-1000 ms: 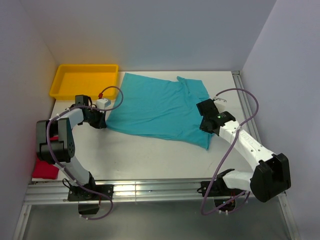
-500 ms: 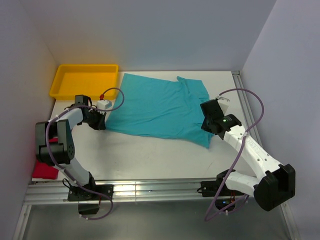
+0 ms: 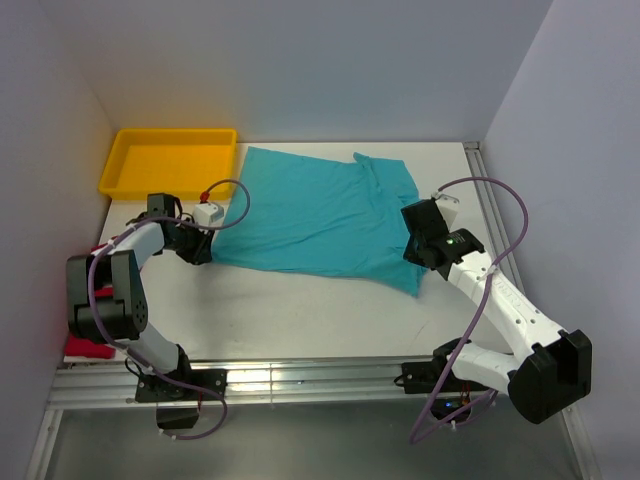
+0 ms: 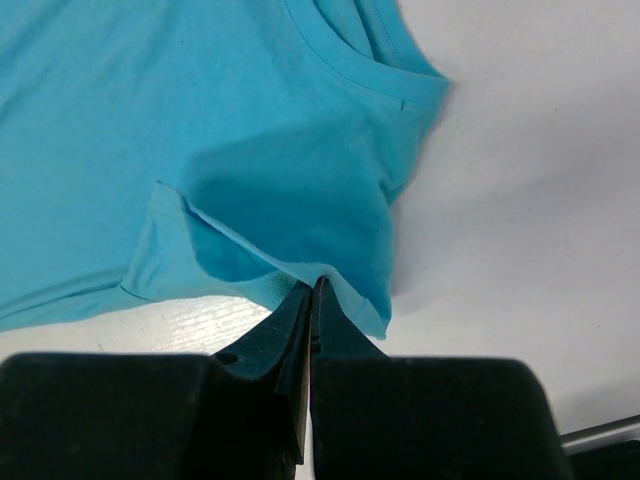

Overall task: Roll the t-shirts
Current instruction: Fold the tshirt

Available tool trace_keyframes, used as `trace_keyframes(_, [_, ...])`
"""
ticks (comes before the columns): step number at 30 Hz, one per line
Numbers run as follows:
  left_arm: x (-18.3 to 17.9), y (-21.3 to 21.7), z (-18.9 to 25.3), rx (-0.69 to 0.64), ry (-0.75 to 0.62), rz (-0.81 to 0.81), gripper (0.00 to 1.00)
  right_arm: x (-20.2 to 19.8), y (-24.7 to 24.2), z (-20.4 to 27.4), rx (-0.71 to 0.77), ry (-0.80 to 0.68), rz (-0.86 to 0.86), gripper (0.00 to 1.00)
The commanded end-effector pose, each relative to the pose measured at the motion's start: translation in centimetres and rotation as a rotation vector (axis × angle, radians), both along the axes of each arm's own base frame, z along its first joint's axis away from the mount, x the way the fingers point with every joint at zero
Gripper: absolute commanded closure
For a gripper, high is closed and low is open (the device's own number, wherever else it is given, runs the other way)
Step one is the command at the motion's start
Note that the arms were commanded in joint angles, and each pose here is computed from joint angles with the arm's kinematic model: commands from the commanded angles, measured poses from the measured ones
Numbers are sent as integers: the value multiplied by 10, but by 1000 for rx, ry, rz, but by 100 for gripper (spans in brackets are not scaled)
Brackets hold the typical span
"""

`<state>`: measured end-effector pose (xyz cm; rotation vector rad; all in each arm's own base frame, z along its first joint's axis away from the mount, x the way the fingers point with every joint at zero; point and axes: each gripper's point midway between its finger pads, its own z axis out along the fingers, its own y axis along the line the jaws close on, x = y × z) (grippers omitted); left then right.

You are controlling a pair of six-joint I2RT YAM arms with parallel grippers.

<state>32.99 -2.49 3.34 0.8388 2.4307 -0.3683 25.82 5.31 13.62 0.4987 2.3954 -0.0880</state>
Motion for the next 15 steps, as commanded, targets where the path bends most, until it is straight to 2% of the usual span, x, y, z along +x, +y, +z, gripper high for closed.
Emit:
trace_keyframes(1, [8, 1, 11, 21, -84, -39, 68, 6, -6, 15, -17, -35, -10, 100])
trace_keyframes(11, [10, -2, 3, 4, -73, -45, 71, 10, -6, 19, -22, -39, -11, 100])
trace_keyframes(14, [12, -4, 3, -11, -72, -42, 77, 12, -5, 21, -18, -42, -10, 100])
trace_keyframes(15, [13, -5, 4, -14, -75, -42, 82, 13, -4, 21, -16, -43, -7, 100])
